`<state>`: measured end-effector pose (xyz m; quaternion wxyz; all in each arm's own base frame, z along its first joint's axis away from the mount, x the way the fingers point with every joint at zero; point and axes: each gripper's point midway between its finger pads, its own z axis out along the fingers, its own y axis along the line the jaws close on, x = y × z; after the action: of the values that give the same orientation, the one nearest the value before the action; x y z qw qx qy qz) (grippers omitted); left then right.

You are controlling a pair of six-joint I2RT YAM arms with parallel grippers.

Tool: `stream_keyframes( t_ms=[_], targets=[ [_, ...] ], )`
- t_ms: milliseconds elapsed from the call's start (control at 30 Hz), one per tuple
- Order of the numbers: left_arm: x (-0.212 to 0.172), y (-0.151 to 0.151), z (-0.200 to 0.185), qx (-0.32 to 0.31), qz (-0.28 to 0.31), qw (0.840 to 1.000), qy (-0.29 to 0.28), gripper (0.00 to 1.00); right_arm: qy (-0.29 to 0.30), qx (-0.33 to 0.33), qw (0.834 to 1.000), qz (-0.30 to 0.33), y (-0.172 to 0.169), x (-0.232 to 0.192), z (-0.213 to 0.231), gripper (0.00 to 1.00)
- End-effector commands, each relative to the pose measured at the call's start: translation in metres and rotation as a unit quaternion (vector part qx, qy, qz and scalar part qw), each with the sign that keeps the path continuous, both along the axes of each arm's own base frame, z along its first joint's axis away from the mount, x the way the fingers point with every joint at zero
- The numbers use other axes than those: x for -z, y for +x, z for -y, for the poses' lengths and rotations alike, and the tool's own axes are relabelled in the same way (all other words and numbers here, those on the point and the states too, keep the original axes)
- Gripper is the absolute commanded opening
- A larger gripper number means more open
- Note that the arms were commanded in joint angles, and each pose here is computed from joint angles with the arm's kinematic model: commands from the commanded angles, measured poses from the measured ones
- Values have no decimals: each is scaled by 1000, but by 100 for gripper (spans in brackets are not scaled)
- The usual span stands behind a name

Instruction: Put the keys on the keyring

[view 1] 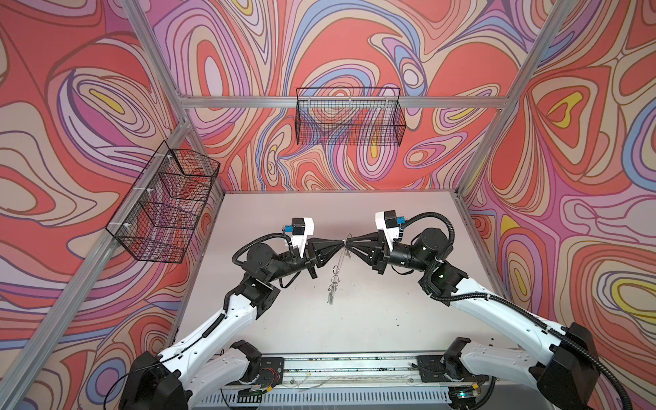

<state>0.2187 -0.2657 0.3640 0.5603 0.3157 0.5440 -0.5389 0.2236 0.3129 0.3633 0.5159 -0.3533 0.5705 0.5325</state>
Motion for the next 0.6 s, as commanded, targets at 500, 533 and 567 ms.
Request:
stream_keyframes(
  t_ms=[500,533,567],
  targets=[
    [-13,-4,-4,-11,5,1000,21,25,-25,3,999,33,1,-5,6,0],
    [-8,-4,-5,-13,-5,999,38,25,-34,3,999,35,1,-3,7,0],
    [-3,-4,-6,-17,-9,998,56,26,-44,2,998,39,0,-1,7,0]
  ],
)
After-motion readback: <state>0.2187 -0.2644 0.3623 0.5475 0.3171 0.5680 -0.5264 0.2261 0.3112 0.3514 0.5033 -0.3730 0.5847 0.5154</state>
